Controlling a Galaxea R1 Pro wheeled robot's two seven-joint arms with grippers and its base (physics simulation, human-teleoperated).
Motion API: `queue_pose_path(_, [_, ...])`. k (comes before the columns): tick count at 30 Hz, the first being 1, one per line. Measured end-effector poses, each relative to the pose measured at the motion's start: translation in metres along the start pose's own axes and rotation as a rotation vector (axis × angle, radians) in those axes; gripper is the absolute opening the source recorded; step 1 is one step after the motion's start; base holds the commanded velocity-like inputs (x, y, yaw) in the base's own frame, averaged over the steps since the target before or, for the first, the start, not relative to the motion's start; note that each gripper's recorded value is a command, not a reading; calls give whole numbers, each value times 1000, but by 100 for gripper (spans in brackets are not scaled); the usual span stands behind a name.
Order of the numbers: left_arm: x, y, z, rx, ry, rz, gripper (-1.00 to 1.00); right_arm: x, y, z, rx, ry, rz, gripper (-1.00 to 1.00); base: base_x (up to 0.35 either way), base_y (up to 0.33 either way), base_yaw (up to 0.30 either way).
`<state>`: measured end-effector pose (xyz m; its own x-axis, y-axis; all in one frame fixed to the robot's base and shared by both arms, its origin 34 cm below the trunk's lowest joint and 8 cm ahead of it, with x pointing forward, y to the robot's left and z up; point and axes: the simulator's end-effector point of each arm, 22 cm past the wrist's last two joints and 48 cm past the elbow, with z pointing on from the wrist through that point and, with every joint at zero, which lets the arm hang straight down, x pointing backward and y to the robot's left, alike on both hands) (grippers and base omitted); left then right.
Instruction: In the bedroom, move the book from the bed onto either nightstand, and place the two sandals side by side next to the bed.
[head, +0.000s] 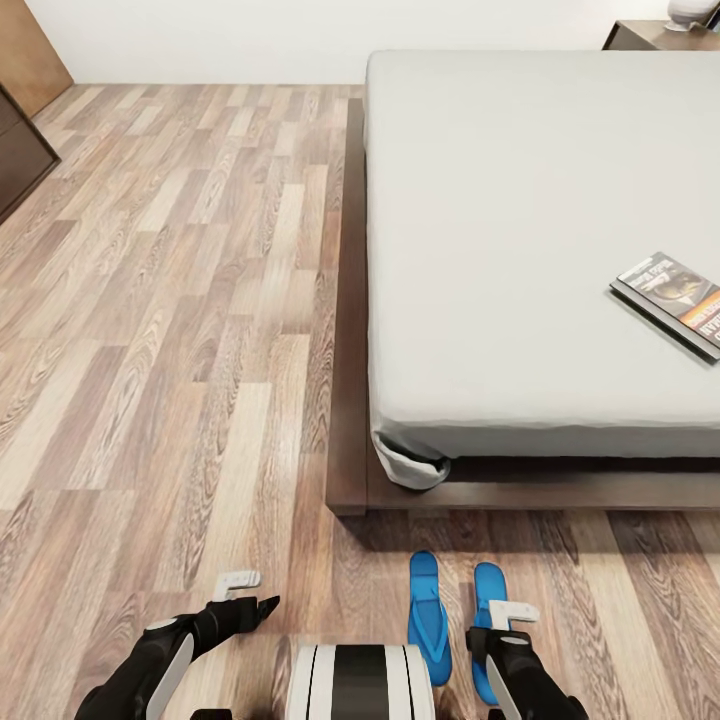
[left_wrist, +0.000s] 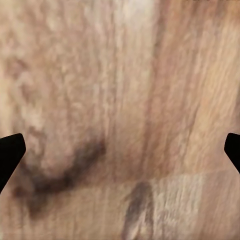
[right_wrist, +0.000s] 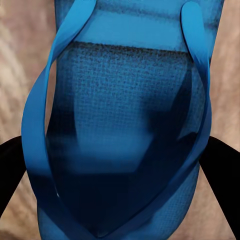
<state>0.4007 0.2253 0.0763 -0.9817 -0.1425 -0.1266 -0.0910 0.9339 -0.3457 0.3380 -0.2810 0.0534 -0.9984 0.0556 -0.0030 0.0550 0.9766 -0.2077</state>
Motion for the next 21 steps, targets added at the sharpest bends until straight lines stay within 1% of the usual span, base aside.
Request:
queue_pose_path(16, [0,0,0,-1,-1,-1,100,0,0,0,-1,-1,0,-100,0,0,0])
queue_pose_path(18, [-4,-1,-2,0,-7,2,100,0,0,-2,-1,-2,-3,-100,0,0,0])
queue_pose_path(21, [-9,-3,-5,2,-19,6,100,-4,-1,-5,-3,-9,6,-100,0,0,0])
